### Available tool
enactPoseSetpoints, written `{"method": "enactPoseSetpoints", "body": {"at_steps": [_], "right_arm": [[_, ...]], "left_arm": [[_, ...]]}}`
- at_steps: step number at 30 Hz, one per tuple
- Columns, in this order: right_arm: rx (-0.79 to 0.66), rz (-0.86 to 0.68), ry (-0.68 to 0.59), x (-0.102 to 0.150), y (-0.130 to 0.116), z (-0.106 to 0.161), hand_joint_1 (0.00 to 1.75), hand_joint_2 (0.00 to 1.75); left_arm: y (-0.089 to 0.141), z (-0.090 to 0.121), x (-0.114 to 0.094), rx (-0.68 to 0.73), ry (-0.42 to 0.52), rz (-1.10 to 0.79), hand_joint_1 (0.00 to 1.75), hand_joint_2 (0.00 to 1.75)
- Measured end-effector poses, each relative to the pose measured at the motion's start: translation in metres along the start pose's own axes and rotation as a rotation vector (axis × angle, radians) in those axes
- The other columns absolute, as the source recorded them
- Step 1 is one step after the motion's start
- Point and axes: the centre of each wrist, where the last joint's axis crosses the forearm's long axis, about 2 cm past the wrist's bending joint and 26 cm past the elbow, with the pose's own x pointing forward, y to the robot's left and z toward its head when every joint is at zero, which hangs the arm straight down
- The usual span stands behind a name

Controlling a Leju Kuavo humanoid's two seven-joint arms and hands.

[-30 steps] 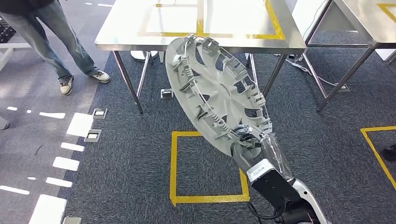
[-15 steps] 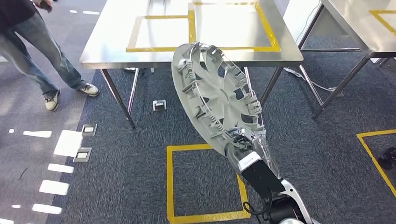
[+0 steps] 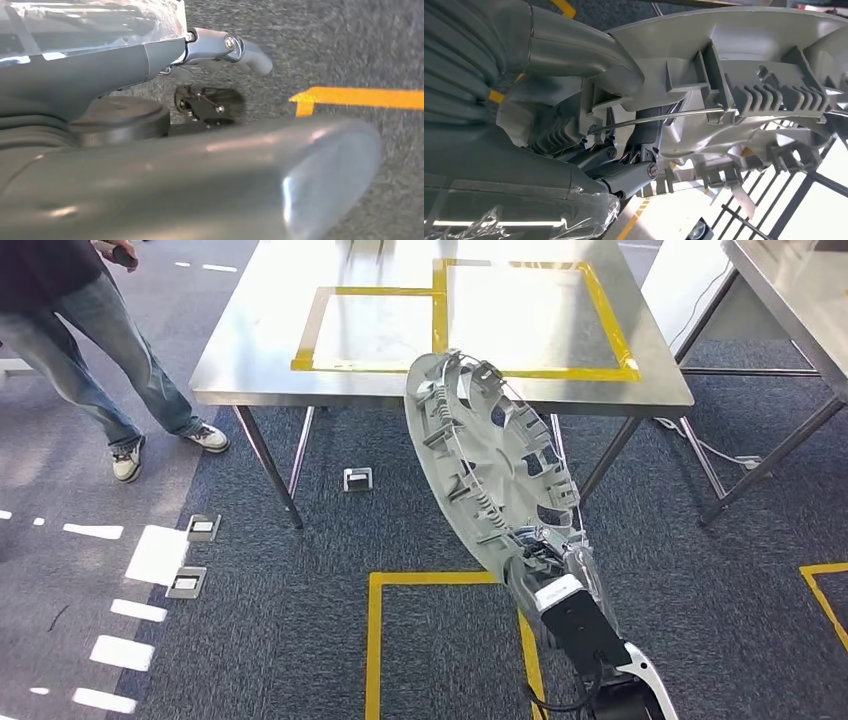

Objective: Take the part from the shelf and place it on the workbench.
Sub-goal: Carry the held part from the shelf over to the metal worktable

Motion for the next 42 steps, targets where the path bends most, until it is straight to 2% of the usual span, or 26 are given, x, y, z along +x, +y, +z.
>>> {"method": "enactPoseSetpoints", "body": {"at_steps": [4, 16, 21, 26, 34, 42], "right_arm": [[-0.003, -0.007, -0.004, 0.000, 0.000, 0.000, 1.75, 1.75], [-0.017, -0.030, -0.004, -0.002, 0.001, 0.002, 1.75, 1.75], [-0.014, -0.032, -0.070, 0.002, 0.004, -0.004, 1.75, 1.75], [-0.020, -0.016, -0.145, 0.015, 0.002, -0.027, 1.75, 1.75], [-0.083, -0.037, -0.213, 0.050, -0.024, -0.078, 1.75, 1.75], [-0.117, -0.034, -0.199, 0.073, -0.050, -0.113, 1.75, 1.75]], "left_arm": [[0.000, -0.002, 0.006, -0.001, -0.011, 0.001, 0.00, 0.00], [0.002, -0.001, 0.000, -0.001, 0.007, -0.004, 0.00, 0.00], [0.002, -0.002, 0.005, -0.012, 0.001, -0.023, 0.00, 0.00], [0.000, -0.003, 0.007, -0.034, -0.001, -0.057, 0.00, 0.00], [-0.005, -0.007, 0.019, -0.067, -0.010, -0.106, 0.00, 0.00], [-0.006, -0.007, 0.020, -0.091, 0.005, -0.152, 0.00, 0.00]]}}
